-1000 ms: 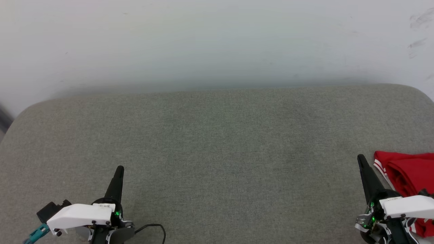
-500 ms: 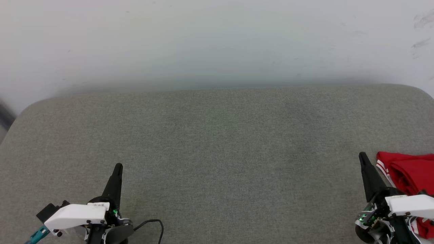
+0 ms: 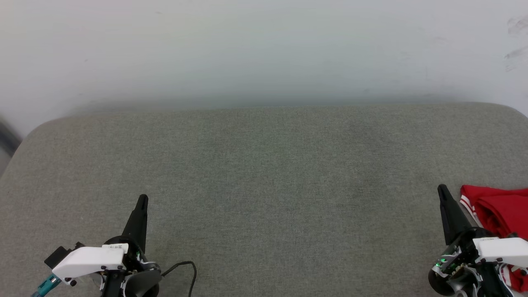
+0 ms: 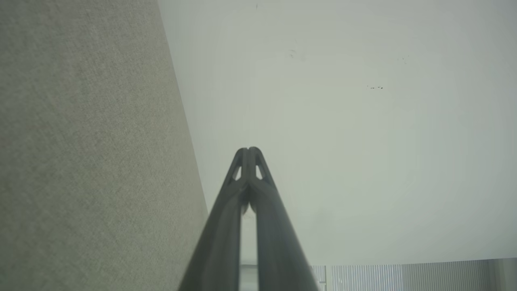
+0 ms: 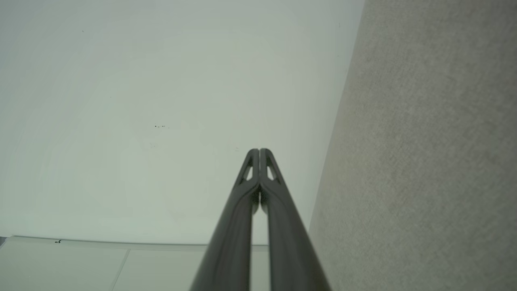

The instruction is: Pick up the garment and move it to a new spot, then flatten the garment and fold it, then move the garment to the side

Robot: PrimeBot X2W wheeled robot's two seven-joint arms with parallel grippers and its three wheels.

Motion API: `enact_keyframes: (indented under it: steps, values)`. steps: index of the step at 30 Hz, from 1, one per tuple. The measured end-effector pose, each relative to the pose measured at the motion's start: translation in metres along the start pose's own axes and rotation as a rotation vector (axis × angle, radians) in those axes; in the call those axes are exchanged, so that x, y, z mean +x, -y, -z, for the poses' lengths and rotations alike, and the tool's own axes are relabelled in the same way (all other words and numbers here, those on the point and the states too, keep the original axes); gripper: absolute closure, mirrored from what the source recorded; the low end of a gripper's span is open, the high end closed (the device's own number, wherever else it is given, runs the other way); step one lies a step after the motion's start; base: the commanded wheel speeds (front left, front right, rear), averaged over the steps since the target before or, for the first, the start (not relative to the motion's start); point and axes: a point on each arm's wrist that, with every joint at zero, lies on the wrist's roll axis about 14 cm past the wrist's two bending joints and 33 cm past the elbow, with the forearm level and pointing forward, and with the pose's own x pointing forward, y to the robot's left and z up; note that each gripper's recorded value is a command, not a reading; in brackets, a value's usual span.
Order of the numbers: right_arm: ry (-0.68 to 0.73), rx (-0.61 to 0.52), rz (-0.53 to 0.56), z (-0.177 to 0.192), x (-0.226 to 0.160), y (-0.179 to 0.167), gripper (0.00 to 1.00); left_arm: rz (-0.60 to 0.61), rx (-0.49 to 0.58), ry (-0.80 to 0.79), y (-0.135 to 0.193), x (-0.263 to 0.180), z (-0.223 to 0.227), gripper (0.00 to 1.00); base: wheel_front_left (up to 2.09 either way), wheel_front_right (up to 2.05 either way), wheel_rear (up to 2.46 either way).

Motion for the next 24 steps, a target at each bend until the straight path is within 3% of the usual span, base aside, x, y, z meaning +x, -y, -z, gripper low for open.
enact_keyframes:
  steps: [24]
  values:
    - [0.000, 0.000, 0.000, 0.0000, 0.0000, 0.0000, 1.00, 0.001, 0.000, 0.000, 0.0002, 0.0002, 0.0001, 1.00, 0.00, 0.00, 0.00]
